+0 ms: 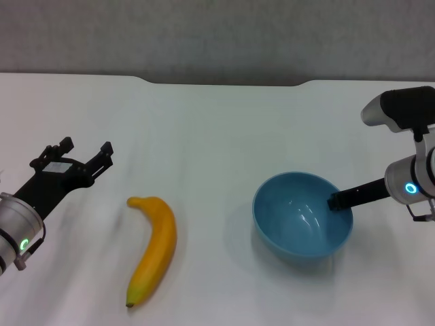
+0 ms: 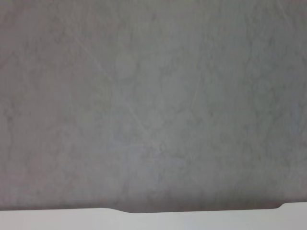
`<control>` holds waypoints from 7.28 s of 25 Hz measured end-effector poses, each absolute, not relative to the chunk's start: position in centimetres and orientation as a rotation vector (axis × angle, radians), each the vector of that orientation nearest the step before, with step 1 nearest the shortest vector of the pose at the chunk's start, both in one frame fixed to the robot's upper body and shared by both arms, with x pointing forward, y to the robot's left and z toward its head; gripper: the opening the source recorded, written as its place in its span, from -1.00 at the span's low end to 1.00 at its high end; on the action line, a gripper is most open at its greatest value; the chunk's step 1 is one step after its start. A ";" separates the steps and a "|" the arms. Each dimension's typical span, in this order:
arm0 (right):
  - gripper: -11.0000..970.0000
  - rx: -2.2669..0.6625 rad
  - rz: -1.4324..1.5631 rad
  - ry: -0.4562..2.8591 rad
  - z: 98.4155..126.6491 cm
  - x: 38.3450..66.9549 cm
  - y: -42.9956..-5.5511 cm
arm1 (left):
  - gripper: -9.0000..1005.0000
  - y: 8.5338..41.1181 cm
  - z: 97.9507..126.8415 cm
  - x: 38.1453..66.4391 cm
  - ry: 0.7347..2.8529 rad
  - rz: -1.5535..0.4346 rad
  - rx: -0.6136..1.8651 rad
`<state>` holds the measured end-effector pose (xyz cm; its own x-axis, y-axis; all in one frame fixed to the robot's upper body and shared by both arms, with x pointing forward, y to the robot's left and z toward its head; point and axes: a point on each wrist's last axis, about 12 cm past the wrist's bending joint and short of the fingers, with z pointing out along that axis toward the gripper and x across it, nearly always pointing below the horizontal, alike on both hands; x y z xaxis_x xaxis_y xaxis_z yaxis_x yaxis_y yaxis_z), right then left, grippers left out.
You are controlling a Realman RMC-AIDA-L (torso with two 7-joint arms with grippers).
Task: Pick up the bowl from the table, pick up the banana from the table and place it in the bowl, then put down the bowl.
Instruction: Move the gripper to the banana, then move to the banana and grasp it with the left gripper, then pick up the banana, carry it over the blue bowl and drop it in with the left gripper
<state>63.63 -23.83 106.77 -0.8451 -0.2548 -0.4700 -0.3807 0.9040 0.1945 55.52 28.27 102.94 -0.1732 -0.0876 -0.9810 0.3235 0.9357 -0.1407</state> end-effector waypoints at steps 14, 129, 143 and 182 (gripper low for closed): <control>-0.93 -0.374 0.417 2.587 106.9 63.0 -25.5 | 0.72 25.0 104.9 56.5 1.792 -0.377 0.341; -0.93 -0.438 0.440 2.518 109.6 62.9 -24.6 | 0.02 14.7 116.2 58.2 2.236 -0.236 0.407; -0.93 -0.520 0.525 2.573 109.2 63.8 -20.4 | 0.02 9.8 118.3 56.6 2.059 -0.420 0.544; -0.92 -0.525 0.587 2.510 111.3 65.0 -18.7 | 0.11 8.9 112.9 55.7 2.011 -0.587 0.507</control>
<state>64.98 -18.73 111.26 -0.7980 -0.2473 -0.5496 -0.4654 0.8323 0.3013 55.72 8.89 112.92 -0.4658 0.1133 -0.8776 0.5675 0.7992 -0.1980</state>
